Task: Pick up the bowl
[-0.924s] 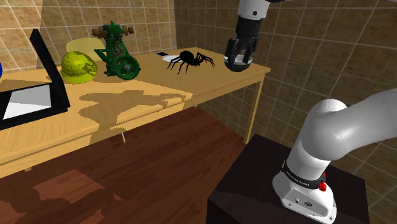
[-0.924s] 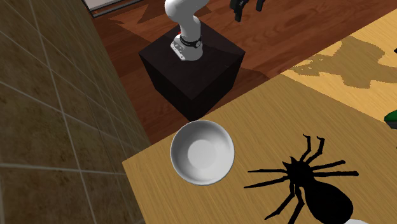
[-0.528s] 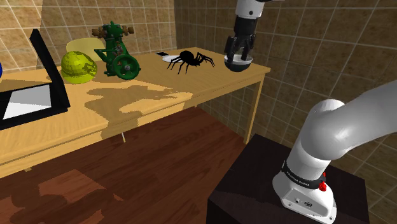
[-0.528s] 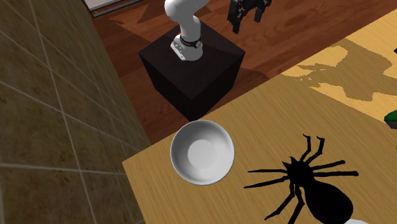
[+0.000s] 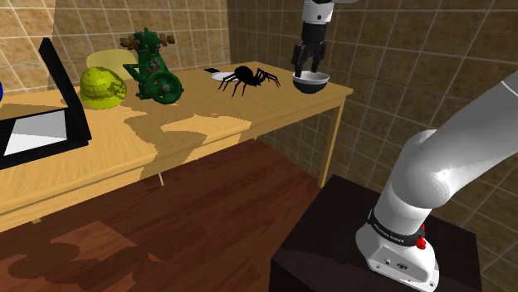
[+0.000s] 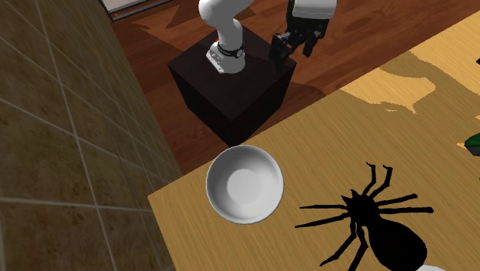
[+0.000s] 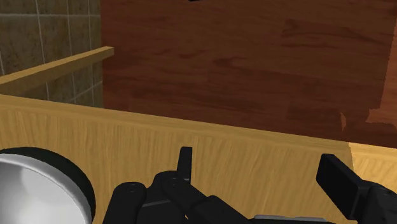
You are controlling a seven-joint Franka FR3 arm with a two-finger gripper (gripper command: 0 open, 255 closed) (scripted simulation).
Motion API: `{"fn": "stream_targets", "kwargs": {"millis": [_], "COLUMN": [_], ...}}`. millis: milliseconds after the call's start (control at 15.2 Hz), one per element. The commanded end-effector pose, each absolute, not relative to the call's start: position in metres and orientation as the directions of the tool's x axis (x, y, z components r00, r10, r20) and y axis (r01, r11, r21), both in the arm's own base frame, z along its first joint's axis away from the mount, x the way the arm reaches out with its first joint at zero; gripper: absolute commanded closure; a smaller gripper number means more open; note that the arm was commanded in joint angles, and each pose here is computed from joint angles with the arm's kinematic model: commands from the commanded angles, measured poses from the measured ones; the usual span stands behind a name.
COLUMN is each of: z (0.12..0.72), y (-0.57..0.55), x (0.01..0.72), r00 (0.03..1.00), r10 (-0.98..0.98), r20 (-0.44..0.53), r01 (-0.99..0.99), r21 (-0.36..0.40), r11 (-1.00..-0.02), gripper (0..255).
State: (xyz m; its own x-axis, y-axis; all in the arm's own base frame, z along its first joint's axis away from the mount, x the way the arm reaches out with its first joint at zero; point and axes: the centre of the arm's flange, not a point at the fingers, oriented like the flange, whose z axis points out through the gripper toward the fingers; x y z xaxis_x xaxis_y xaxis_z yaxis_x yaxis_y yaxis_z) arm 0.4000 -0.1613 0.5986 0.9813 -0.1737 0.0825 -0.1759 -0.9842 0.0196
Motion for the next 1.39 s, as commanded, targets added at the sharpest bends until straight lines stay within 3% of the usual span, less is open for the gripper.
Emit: {"fn": "stream_targets", "kwargs": {"millis": [0,1056,1320], "z": [0.595,0.571,0.554], "y": [-0.185,-0.365,-0.370], "x": [0.416,0.544,0.548], "r00": [0.983,0.989,0.989], "r10": [-0.170,-0.144,-0.144], "r20": [0.070,-0.026,-0.029], "r01": [-0.172,-0.144,-0.143], "r21": [0.020,0.016,0.016], "r11": [-0.985,-0.989,-0.990], "gripper": [0,0,0]}}
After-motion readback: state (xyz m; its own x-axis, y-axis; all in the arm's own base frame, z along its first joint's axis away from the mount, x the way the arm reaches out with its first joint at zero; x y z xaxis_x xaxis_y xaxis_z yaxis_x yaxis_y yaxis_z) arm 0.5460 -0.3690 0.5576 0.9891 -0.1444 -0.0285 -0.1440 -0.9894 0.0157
